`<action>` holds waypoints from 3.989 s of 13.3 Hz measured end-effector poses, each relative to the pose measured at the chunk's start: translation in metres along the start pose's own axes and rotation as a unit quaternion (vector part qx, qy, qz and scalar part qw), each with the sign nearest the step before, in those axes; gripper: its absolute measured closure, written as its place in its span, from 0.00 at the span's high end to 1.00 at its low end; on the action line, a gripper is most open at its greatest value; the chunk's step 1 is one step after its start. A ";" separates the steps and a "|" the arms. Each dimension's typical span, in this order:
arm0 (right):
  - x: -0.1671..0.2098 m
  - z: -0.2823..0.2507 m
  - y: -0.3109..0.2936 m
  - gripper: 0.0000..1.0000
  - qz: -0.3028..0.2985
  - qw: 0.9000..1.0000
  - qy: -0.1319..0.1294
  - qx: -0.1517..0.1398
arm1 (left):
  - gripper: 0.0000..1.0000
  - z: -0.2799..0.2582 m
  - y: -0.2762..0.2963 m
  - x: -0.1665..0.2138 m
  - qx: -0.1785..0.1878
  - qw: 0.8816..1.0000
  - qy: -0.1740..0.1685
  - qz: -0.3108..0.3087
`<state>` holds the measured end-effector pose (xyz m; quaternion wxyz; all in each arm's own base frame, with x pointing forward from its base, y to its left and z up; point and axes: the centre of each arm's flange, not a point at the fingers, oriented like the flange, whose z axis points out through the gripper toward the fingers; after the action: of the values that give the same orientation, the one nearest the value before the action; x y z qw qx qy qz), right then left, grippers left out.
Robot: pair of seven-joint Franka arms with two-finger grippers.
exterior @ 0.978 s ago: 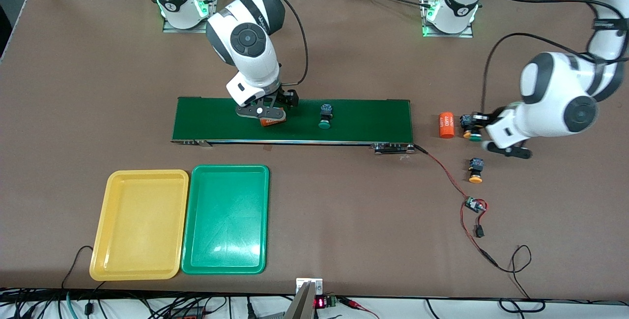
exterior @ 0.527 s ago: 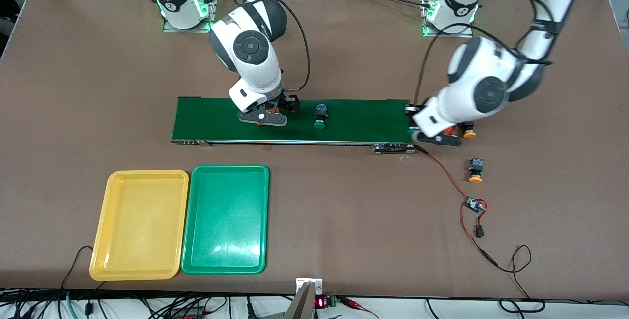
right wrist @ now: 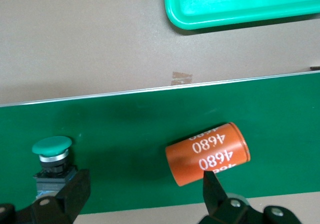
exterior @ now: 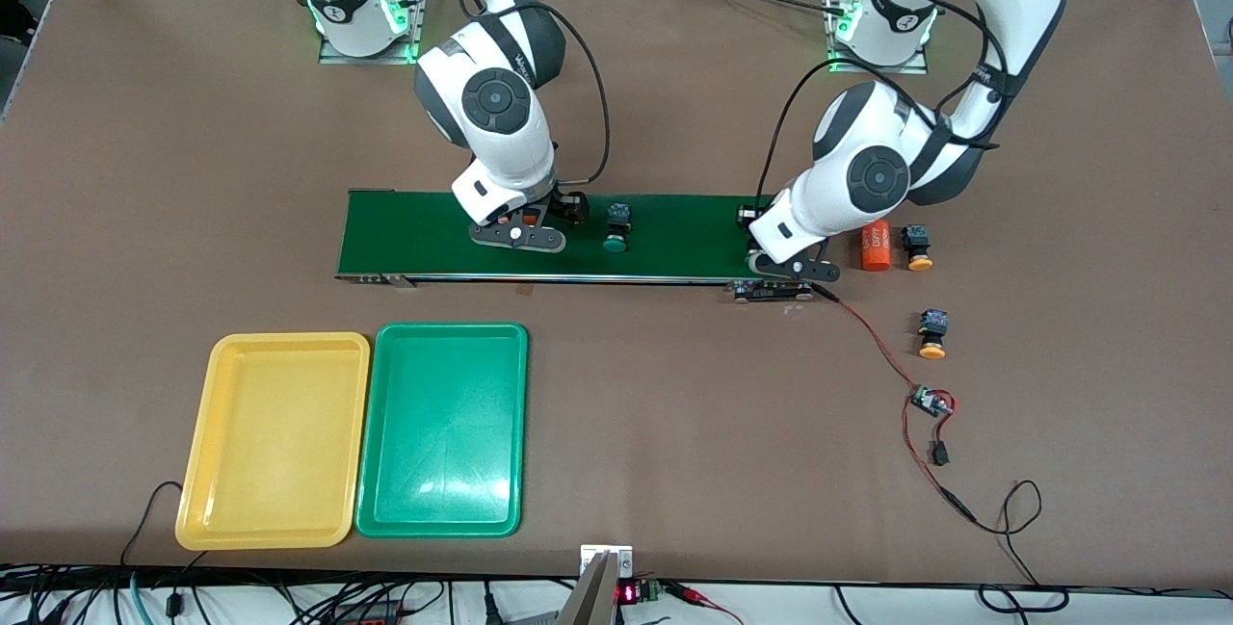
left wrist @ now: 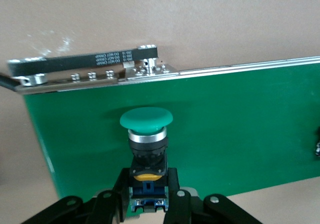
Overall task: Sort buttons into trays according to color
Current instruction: 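Grasp the button with the right gripper while the left gripper grasps the cylinder, then carry the button with the right gripper while the left gripper places the cylinder, then open the right gripper over the tray while the left gripper grasps the button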
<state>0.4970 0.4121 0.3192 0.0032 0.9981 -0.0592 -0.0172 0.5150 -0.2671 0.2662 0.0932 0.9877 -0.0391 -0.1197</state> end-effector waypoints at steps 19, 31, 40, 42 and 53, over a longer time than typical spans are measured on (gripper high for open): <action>-0.035 0.059 -0.045 1.00 -0.005 1.000 -0.012 -0.009 | 1.00 -0.032 -0.232 0.003 0.069 0.996 -0.049 -0.006; -0.028 0.069 -0.046 0.41 -0.003 1.000 -0.012 -0.014 | 0.67 0.055 -0.229 -0.004 0.064 0.998 -0.018 0.017; 0.117 -0.080 0.086 0.41 -0.049 0.998 0.018 -0.035 | 0.50 -0.047 -0.153 0.007 0.077 0.994 -0.021 0.075; 0.140 -0.071 0.115 0.41 -0.057 0.998 0.013 -0.039 | 0.50 -0.066 -0.105 0.003 0.080 0.988 -0.016 0.133; 0.236 0.049 0.188 0.41 -0.061 0.993 0.095 -0.017 | 0.50 -0.017 0.009 -0.006 0.115 0.807 -0.007 0.580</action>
<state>0.7069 0.1969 0.2636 0.0243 0.9968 0.0031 0.0765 0.5130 -0.2721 0.2859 0.0312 0.7840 -0.6184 -0.0450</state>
